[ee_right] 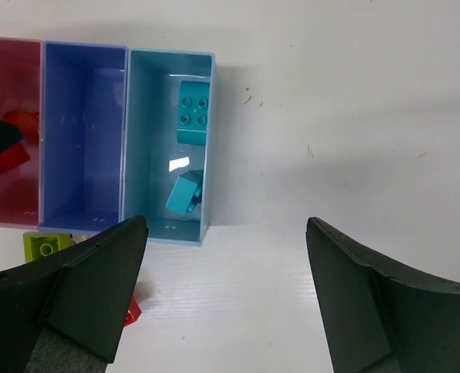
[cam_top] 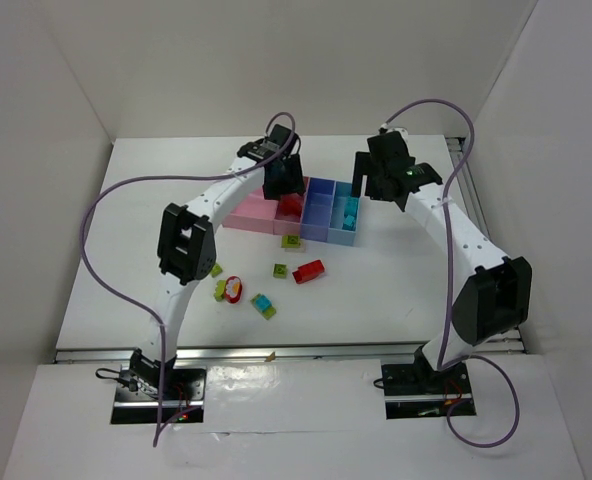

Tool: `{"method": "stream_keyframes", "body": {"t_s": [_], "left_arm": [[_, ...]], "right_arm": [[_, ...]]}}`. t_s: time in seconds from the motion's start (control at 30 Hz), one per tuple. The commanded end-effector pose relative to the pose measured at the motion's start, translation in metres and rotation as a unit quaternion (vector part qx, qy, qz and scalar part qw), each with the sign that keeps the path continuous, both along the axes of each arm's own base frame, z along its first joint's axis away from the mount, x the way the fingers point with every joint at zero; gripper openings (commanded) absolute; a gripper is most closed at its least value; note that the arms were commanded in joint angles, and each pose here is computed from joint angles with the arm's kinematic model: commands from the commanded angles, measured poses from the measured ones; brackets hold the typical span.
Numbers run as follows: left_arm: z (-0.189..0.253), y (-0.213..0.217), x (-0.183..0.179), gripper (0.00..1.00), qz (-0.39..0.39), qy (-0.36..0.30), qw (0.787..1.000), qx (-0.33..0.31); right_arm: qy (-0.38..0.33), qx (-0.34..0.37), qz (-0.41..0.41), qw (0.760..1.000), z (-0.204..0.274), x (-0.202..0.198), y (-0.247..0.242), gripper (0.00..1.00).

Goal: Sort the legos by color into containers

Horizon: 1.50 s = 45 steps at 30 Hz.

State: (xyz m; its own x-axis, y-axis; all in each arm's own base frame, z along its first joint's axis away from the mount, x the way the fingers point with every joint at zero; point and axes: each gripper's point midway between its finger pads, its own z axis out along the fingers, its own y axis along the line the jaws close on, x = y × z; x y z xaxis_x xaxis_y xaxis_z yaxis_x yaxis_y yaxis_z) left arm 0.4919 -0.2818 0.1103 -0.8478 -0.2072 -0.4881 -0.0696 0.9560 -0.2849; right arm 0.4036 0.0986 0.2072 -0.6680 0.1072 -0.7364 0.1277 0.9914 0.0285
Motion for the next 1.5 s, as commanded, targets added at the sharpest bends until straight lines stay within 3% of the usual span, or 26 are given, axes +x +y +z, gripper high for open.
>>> {"method": "stream_keyframes", "body": {"t_s": [0.0,0.1,0.17,0.23,0.27,0.33,0.37,0.47,0.53,0.57,0.67,0.83,1.03,1.2,1.4,1.47], "left_arm": [[0.049,0.0,0.005,0.72,-0.001,-0.051,0.998,-0.028],[0.06,0.008,-0.002,0.74,0.0,-0.06,0.998,-0.021],[0.089,0.016,-0.023,0.74,0.003,-0.077,0.997,-0.028],[0.073,0.025,-0.038,0.74,0.013,-0.059,0.998,-0.006],[0.094,0.036,-0.05,0.74,0.027,-0.074,0.997,-0.012],[0.064,0.067,-0.081,0.7,0.07,-0.038,0.996,0.03],[0.08,0.086,-0.094,0.7,0.094,-0.047,0.994,0.024],[0.038,0.133,-0.139,0.68,0.158,0.017,0.986,0.042],[0.018,0.152,-0.174,0.7,0.199,0.049,0.978,0.034],[0.011,0.158,-0.183,0.82,0.215,0.06,0.974,0.028],[-0.01,0.169,-0.204,0.91,0.264,0.088,0.96,0.021],[-0.028,0.193,-0.208,0.92,0.332,0.115,0.936,0.033],[-0.072,0.2,-0.2,0.88,0.337,0.14,0.931,0.026],[-0.084,0.199,-0.183,0.75,0.322,0.14,0.936,0.024],[-0.089,0.199,-0.174,0.68,0.316,0.139,0.938,0.033],[-0.086,0.198,-0.171,0.56,0.316,0.135,0.939,0.03]], "right_arm": [[-0.029,-0.004,-0.01,1.0,0.029,-0.001,-0.009,0.9],[-0.029,0.004,-0.009,1.0,0.027,0.0,-0.006,0.9],[-0.032,0.012,-0.002,0.999,0.028,0.001,-0.002,0.9],[-0.026,0.018,-0.001,1.0,0.023,0.002,0.001,0.9],[-0.03,0.019,-0.001,0.999,0.025,0.004,0.001,0.9],[-0.026,0.018,0.005,0.999,0.021,0.004,0.006,0.9],[-0.032,0.02,0.005,0.999,0.023,0.006,0.007,0.9],[-0.024,0.026,0.013,0.999,0.015,0.004,0.01,0.9],[-0.019,0.03,0.018,0.999,0.009,0.006,0.014,0.9],[-0.015,0.028,0.023,0.999,0.005,0.003,0.017,0.9],[-0.007,0.034,0.035,0.999,-0.002,0.005,0.026,0.92],[0.003,0.027,0.043,0.999,-0.01,0.008,0.031,0.93],[0.002,0.02,0.042,0.999,-0.01,0.009,0.029,0.93],[0.011,0.009,0.041,0.999,-0.014,0.008,0.026,0.94],[0.01,0.005,0.037,0.999,-0.014,0.01,0.025,0.94],[0.014,0.004,0.037,0.999,-0.017,0.011,0.025,0.94]]}}
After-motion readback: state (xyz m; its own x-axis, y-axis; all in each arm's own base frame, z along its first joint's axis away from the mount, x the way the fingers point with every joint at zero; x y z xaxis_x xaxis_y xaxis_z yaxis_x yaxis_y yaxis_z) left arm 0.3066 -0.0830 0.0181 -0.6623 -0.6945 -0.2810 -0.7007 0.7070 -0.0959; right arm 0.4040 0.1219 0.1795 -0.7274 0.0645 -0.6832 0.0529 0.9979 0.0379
